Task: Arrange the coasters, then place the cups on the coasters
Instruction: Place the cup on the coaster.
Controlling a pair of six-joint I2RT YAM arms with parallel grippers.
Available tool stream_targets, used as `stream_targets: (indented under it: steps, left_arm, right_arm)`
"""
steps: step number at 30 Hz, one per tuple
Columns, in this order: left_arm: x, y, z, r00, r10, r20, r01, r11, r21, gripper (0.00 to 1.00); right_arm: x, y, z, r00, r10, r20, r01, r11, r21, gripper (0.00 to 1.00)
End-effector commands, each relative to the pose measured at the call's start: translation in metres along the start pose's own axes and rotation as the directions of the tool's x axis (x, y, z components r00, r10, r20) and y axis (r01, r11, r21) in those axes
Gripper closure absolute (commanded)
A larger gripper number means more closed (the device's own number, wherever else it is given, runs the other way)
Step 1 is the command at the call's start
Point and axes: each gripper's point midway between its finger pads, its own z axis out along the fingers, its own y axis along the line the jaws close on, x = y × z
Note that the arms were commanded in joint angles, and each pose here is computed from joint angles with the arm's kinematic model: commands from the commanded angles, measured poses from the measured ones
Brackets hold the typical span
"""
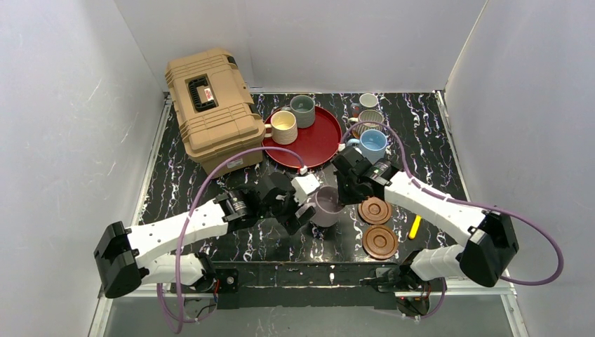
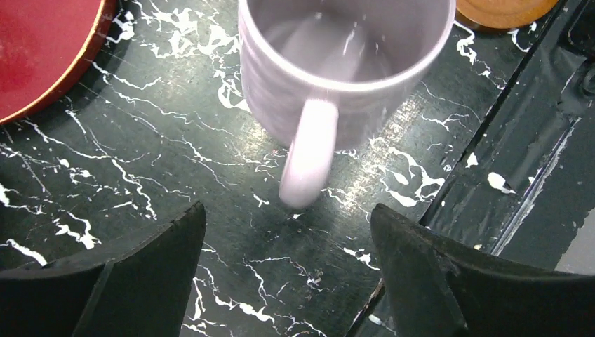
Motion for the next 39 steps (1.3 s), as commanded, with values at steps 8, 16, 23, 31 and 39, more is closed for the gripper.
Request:
stream_targets:
  steps: [8,16,23,31,39]
  left_arm:
    - [-0.040,0.017,-0.051,0.973,-0.093,0.210,0.109,0.992,-0.066,0.02]
    - [-0.045,0.065,-0.066,0.925,-0.276,0.259,0.311,0.945,-0.102,0.02]
    - [-0.040,0.086,-0.070,0.912,-0.310,0.269,0.359,0.920,-0.156,0.02]
    - [-0.034,0.091,-0.067,0.925,-0.293,0.244,0.341,0.921,-0.189,0.02]
    - [-0.031,0.092,-0.061,0.929,-0.294,0.224,0.338,0.920,-0.196,0.02]
  right_arm:
    - [-0.074,-0.079,-0.056,0.963,0.081,0.258,-0.142,0.963,0.228,0.99]
    - [-0.104,-0.137,-0.061,0.954,0.055,0.295,-0.144,0.947,0.287,0.99]
    - [-0.112,-0.163,-0.051,0.953,0.060,0.298,-0.153,0.941,0.301,0.99]
    - [-0.119,-0.176,-0.032,0.956,0.080,0.282,-0.162,0.945,0.284,0.99]
    - [-0.120,-0.179,-0.011,0.960,0.085,0.268,-0.161,0.948,0.275,0.99]
